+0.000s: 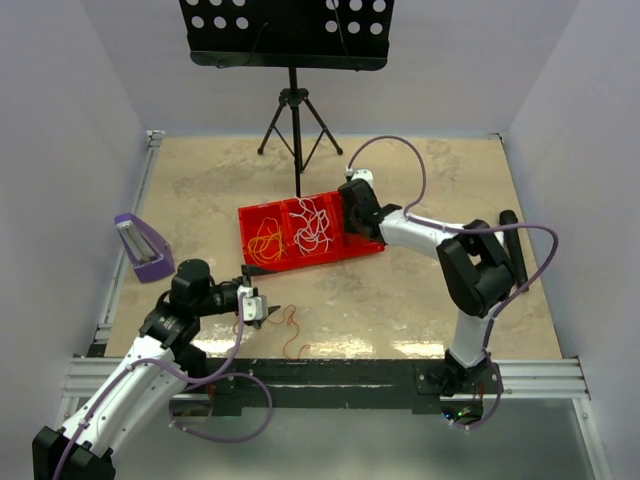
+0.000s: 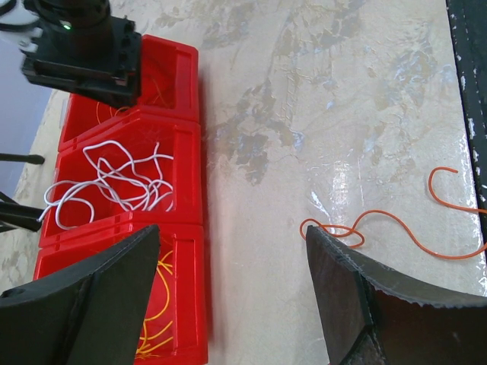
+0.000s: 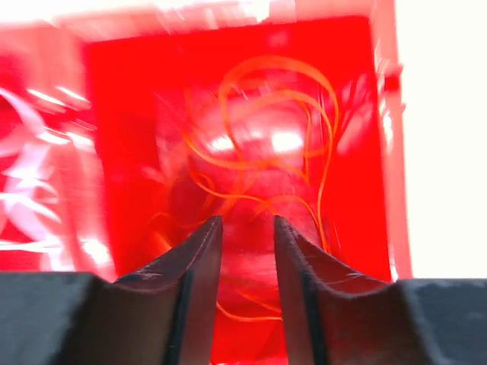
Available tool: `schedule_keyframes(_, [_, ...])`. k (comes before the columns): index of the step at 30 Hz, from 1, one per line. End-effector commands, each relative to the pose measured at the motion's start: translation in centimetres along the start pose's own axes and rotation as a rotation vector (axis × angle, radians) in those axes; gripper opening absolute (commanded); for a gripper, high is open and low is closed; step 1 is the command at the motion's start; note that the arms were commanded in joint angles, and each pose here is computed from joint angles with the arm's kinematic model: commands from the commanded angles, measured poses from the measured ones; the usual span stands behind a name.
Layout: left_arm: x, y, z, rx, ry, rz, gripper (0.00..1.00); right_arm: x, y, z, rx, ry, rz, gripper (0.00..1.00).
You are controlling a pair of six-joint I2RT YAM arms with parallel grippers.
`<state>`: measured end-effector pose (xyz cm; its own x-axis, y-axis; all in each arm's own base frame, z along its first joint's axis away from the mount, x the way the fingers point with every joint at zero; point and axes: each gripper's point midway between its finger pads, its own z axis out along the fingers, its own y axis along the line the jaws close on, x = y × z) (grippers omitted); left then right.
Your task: Untangle the cables
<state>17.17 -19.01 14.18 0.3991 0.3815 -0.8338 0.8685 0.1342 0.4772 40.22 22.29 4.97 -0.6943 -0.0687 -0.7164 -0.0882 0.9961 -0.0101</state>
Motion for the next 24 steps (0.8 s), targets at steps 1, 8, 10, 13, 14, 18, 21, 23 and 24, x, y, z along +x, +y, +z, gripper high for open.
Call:
schedule_keyframes(1, [-1.2, 1.3, -0.2, -0.038, -0.03, 0.032, 0.84, -6.8, 1.7, -4.0, -0.101, -0.141, 0.055, 0.4])
schedule_keyframes(8, [-2.8, 3.1, -0.6, -0.089, -0.037, 0.014, 0.95, -8.6, 1.8, -6.4, -0.14, -0.174, 0.059, 0.43])
schedule_keyframes(10, [-3.0, 3.2, -0.7, -0.091, -0.031, 0.007, 0.96, -9.3, 1.7, -7.5, -0.147, -0.194, 0.066, 0.44])
schedule_keyframes(13, [-3.3, 4.1, -1.0, -0.124, -0.017, -0.022, 0.99, -10.1, 3.0, -11.1, -0.273, -0.257, 0.037, 0.47])
schedule_keyframes(14, [-3.4, 4.8, -1.2, -0.159, -0.012, -0.046, 1.0, -9.8, 3.9, -12.4, -0.327, -0.27, 0.015, 0.48])
schedule_keyframes(18, [-4.1, 7.9, -2.1, -0.324, -0.011, -0.159, 1.0, -5.2, 7.6, -16.5, -0.471, -0.24, -0.064, 0.53])
schedule_keyframes(21, [-3.9, 9.3, -2.7, -0.411, 0.003, -0.244, 1.0, 0.8, 11.1, -18.6, -0.567, -0.15, -0.126, 0.56])
schedule_keyframes(23, [-3.8, 10.0, -3.2, -0.464, 0.008, -0.286, 1.0, 4.8, 13.1, -19.8, -0.649, -0.082, -0.155, 0.57])
schedule_keyframes(24, [-3.8, 10.5, -3.4, -0.493, 0.012, -0.306, 1.0, 6.5, 14.0, -20.5, -0.691, -0.059, -0.168, 0.57])
